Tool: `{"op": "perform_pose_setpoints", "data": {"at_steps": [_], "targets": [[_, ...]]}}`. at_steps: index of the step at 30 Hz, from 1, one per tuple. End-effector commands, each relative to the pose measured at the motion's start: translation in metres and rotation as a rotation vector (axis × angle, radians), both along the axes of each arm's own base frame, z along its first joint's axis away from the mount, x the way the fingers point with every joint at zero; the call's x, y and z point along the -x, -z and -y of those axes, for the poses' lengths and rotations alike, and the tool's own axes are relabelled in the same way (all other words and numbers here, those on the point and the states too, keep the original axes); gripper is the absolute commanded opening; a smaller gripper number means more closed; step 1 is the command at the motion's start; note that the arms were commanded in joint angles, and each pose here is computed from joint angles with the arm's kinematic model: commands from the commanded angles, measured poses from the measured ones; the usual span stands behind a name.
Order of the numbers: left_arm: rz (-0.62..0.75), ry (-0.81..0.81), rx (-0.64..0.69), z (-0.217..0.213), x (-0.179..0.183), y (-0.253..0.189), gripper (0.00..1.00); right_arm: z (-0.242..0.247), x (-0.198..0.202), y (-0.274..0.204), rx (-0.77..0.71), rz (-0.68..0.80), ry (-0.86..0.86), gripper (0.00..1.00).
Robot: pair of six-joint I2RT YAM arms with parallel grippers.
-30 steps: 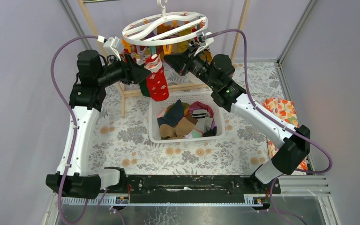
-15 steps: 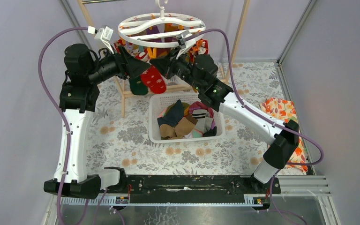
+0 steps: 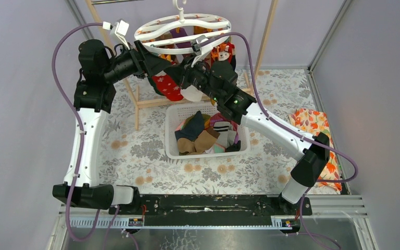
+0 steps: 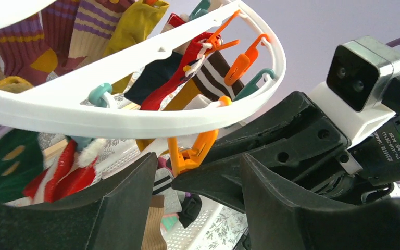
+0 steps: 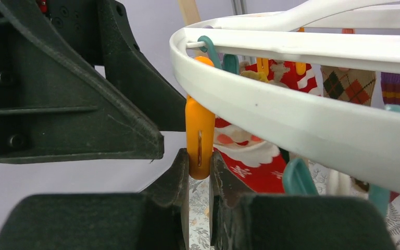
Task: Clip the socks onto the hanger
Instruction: Open the clamp at the hanger.
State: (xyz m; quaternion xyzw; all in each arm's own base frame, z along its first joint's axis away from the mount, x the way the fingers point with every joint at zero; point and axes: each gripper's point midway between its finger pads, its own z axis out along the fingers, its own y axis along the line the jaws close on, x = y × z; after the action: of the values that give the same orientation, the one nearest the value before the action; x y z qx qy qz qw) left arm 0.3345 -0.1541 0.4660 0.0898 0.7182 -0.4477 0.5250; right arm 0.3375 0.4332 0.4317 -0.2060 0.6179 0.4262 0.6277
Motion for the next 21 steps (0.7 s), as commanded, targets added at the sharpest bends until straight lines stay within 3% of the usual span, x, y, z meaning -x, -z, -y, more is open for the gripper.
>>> {"op": "perform_pose_setpoints", "data": {"at_steps": [1, 21], "targets": [[0.100, -0.001, 0.031, 0.000, -0.005, -0.024, 0.67, -0.007, 0.014, -0.029, -0.043, 0.059, -0.037, 0.00], [0.082, 0.020, 0.072, 0.008, -0.020, -0.018, 0.53, -0.013, 0.013, -0.027, -0.033, 0.043, -0.041, 0.02]]}}
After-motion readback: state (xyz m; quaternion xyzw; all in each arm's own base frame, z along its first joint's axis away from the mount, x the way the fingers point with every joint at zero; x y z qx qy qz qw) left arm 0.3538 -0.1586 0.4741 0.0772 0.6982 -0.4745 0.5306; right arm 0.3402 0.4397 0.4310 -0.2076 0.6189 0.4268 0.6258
